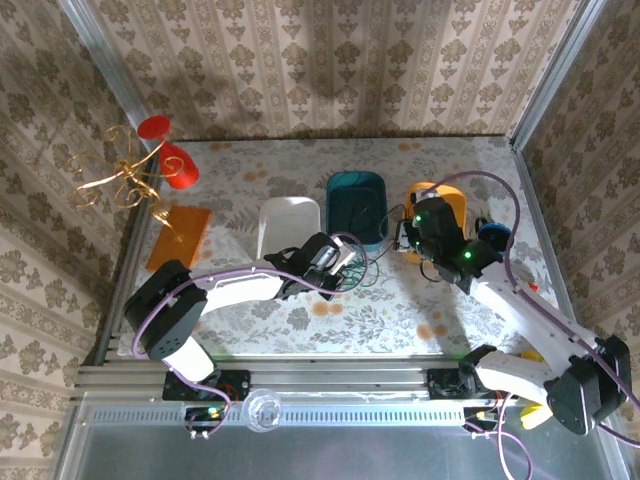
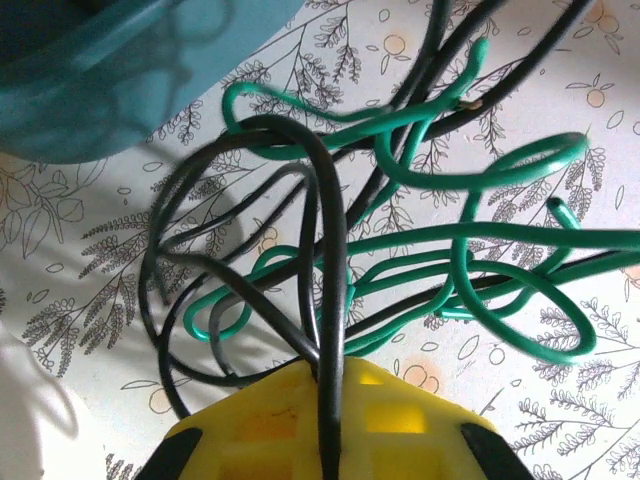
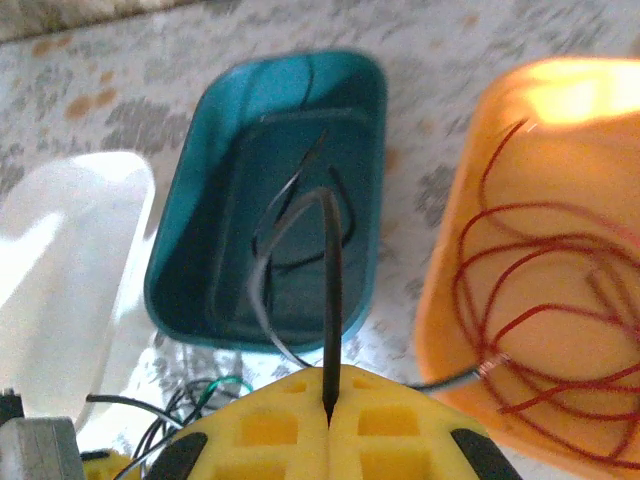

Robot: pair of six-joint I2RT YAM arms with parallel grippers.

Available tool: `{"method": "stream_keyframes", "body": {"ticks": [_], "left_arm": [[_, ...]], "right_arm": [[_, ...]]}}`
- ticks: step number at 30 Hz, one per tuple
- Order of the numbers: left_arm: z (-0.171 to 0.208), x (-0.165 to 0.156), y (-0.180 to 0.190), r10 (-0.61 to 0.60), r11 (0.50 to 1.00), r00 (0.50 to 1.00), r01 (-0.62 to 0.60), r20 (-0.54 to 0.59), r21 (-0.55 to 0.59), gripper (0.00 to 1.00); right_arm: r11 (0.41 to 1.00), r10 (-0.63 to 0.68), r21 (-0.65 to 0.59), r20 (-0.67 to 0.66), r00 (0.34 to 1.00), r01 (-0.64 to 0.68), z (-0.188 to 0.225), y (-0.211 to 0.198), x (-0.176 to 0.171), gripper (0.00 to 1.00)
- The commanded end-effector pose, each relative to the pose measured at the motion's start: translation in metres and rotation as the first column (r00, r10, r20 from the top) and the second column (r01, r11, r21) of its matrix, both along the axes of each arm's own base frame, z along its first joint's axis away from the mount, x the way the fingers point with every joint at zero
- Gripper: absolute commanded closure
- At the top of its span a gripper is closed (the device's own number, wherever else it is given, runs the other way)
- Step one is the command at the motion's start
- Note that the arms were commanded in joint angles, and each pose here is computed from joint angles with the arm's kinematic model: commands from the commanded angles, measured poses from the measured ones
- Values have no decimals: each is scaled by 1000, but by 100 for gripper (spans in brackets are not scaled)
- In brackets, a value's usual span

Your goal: Untangle the cables

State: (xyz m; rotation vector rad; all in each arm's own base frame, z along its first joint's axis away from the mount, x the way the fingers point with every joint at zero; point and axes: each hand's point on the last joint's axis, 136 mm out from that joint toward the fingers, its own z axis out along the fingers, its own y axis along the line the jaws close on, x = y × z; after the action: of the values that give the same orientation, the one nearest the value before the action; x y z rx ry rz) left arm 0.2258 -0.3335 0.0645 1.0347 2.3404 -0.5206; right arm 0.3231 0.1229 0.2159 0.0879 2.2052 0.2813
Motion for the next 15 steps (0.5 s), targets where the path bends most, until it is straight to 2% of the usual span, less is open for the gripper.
{"method": "stream_keyframes", "body": {"ticks": [1,11,15], "left_arm": [[-4,-5,-1,-21,1000,1000,21,-18,22,100],[-5,-5,1,-15,1000,1000,15,-16,25,100],[-5,-6,2,-14,1000,1000,14,-17,22,100]], "right_arm": [[987,-126,-83,152,980,140,53,-40,6,100],[967,-242,14,377,894,255,148,-83,2,100],[976,-213,54,412,886,210,167,-79,3,100]]}}
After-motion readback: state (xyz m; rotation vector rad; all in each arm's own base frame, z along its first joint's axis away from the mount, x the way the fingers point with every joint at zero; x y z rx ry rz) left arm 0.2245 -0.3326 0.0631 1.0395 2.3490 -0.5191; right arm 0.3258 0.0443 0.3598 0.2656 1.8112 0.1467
